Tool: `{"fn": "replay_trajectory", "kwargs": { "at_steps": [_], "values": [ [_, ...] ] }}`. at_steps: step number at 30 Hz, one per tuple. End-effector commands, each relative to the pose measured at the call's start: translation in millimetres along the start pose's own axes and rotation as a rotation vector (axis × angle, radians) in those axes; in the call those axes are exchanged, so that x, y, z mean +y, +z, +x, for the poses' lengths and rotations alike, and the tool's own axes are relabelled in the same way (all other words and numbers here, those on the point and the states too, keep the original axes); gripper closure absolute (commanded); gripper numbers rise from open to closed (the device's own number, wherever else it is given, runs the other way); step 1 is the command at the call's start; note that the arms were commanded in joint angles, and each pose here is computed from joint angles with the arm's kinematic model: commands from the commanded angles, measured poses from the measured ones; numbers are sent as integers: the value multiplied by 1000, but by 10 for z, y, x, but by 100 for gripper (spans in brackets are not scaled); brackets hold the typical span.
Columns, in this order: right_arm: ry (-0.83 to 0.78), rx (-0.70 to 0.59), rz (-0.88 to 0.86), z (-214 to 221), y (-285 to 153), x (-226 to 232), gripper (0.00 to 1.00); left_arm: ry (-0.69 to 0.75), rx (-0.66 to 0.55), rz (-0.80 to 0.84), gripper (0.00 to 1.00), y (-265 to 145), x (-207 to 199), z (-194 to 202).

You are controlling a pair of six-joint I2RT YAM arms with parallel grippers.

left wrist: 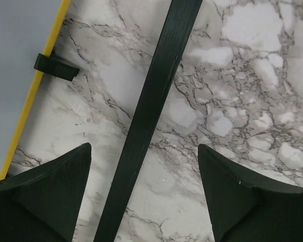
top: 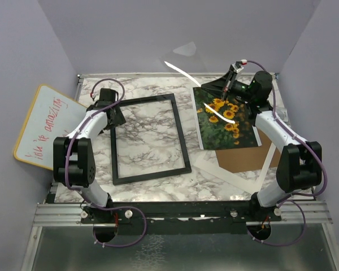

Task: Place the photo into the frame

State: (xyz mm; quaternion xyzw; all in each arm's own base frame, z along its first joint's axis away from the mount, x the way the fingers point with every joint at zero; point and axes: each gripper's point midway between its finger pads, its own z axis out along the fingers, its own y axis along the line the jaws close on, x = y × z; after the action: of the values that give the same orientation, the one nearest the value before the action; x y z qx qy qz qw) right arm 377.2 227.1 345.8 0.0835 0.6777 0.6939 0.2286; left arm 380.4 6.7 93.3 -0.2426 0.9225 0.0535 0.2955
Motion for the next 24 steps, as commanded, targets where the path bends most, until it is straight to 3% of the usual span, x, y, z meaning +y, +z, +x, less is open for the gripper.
{"fn": "replay_trajectory", "kwargs": {
  "at_steps": [1, 5, 12, 14, 20, 24],
  "values": [
    [-16, -9, -15, -21, -22, 111, 99, 24, 91, -30, 20, 221, 60, 283],
    [-19, -15, 11, -21, -26, 33, 99, 34, 131, -61, 34, 332, 112, 422],
    [-50, -26, 65, -28, -38, -52, 99, 59, 163, -117, 37, 462, 237, 568],
    [-48, -28, 81, -27, -41, -88, 99, 55, 178, -73, 41, 484, 161, 610],
    [-32, -49, 131, -50, -48, -253, 99, 9, 210, 68, 65, 437, -110, 645],
    [-4, -74, 166, -77, -50, -433, 99, -39, 217, 125, 73, 339, -203, 660]
  ]
}}
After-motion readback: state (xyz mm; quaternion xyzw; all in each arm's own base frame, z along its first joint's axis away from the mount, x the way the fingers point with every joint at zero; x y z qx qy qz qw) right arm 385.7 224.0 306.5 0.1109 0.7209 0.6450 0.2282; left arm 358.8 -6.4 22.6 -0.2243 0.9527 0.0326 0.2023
